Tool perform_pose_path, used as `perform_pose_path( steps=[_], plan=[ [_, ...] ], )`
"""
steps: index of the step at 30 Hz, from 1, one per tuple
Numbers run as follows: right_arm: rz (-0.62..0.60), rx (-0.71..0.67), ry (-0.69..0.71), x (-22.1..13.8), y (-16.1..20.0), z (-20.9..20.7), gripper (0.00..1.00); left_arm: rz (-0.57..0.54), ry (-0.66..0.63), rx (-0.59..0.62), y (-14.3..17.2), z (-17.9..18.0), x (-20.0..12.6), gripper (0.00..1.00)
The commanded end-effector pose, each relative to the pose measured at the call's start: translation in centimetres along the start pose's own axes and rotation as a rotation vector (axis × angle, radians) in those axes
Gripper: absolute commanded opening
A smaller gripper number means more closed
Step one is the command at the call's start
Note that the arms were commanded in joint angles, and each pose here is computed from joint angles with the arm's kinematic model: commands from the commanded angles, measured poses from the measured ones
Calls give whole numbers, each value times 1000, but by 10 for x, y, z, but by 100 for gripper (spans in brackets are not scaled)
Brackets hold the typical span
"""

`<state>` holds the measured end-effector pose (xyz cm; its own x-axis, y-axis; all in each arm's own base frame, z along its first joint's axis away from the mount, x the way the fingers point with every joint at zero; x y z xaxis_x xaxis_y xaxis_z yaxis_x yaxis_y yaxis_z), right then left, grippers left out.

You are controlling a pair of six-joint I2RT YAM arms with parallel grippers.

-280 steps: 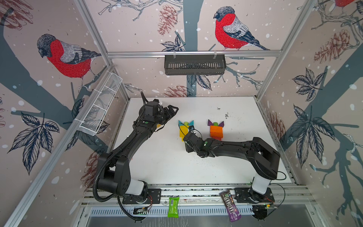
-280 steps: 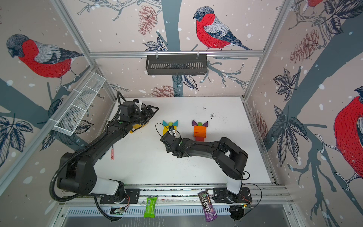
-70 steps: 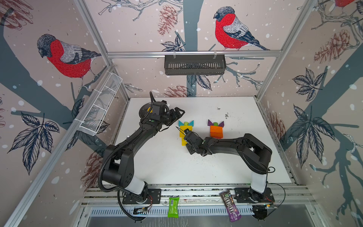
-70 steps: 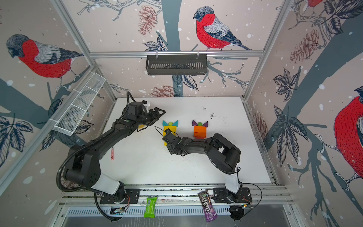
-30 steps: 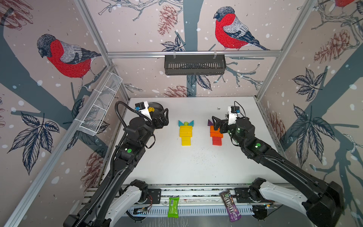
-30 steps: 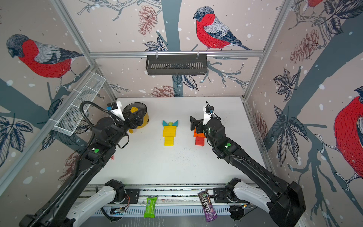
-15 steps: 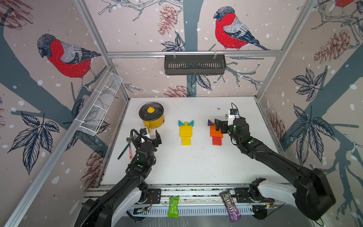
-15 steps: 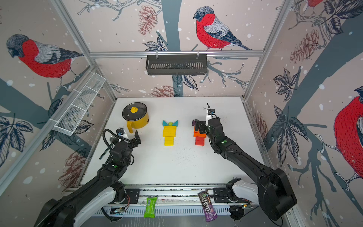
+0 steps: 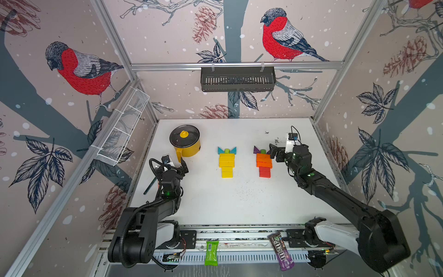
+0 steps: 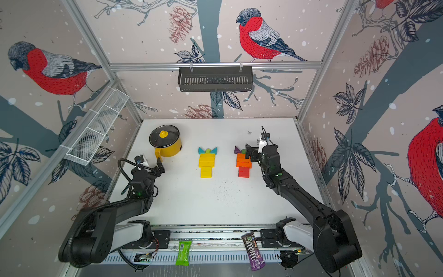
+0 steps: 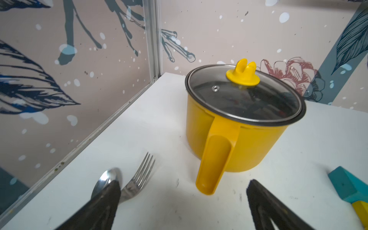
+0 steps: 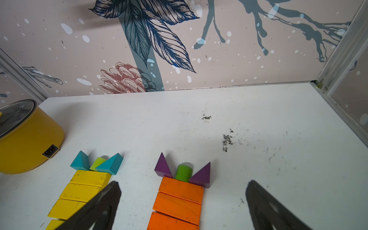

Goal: Assemble a carrot with building blocks
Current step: Reset both arms

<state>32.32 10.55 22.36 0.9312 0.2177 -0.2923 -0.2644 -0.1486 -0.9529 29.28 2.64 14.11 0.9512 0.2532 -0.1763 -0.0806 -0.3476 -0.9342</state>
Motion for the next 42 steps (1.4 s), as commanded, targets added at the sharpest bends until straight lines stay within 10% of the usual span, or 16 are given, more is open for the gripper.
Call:
perform_pose_path(
  steps=[1,11,42],
  plan=[
    [-33,-7,24,1,-3,-8,99,-54,106,17,-12,-15,7,99],
    [-57,-34,52,4,13,-27,99,114,186,97,18,-30,38,99],
    [-152,-201,327,-20,83,-74,100,93,186,92,14,-30,38,99]
  ],
)
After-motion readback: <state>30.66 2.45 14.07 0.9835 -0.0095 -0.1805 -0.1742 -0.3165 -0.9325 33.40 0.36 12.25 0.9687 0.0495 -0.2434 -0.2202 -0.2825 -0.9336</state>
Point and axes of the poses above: each gripper's point midway between its finger pads, its own x axis out along the fingers, its own z axis along the line the jaws close on, y = z × x, the point moved 5 cm from there along -x, back along the fingers, and after that the axes turned 14 degrees about -x, right-handed, at the moved point
